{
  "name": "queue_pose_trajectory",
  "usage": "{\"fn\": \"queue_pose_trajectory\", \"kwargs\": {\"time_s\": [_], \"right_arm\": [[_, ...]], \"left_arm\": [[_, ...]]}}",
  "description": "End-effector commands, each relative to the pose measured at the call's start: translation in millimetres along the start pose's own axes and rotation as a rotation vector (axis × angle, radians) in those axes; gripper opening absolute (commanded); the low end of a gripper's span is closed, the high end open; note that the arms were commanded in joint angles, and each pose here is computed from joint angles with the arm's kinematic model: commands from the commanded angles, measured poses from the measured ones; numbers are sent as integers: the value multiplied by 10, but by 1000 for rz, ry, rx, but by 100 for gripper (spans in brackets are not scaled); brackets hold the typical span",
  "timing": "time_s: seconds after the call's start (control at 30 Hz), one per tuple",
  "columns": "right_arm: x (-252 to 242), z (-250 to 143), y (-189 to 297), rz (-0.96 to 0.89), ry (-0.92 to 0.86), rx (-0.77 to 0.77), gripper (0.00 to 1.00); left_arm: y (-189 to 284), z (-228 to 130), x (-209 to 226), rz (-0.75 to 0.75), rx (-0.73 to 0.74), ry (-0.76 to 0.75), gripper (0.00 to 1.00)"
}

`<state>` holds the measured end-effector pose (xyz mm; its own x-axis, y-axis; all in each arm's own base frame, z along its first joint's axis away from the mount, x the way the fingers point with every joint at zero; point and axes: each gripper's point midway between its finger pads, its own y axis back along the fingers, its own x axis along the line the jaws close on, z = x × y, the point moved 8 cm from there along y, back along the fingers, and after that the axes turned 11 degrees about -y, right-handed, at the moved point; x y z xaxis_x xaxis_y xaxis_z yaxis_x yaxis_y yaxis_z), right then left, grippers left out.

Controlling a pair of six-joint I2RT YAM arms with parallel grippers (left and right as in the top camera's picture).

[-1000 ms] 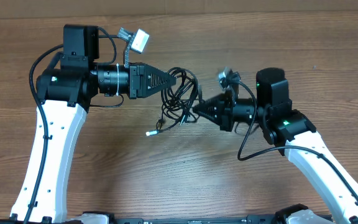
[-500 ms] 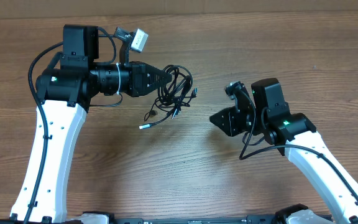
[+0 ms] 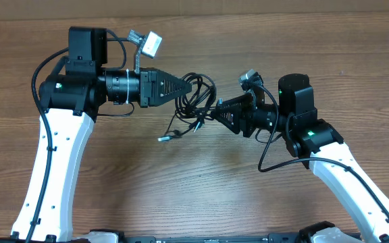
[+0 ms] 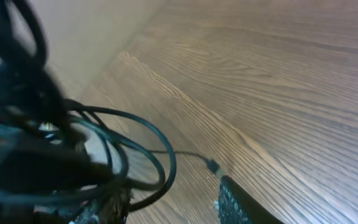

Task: Untangle cables

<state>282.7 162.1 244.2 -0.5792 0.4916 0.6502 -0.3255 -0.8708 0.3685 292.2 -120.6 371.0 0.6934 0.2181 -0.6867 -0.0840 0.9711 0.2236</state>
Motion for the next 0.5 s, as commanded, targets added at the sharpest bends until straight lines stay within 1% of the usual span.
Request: {"fn": "queue_pose_trajectory", "kwargs": {"time_s": [0.0,0.13,0.17,0.23,0.27,0.3,0.33,0.37,0.47], "right_arm": [[65,10,9,60,14,8,42],[127,-14,16,128,15,33,42],[135,-16,17,137,15,36,39],[135,-16,17,137,15,36,27],[135,-16,17,137,15,36,21],[136,-14,17,137,17,35,12],[136,-12,17,137,17,34,6],[133,-12,16,133,17,33,4],[64,-24,10,66,-14,28,4]], "left_arm": [[30,63,-201,-118,-16,-37,4],[29,72,-190,-108,-18,-46,4],[29,75,-191,-108,-19,-48,4],[29,76,-191,-108,-19,-49,4],[29,76,-191,-108,-19,-49,4],[29,76,-191,-108,-19,-49,4],[29,76,-191,-108,-19,-49,4],[29,76,-191,-108,-19,-49,4],[30,78,-190,-108,-20,-51,4]]}}
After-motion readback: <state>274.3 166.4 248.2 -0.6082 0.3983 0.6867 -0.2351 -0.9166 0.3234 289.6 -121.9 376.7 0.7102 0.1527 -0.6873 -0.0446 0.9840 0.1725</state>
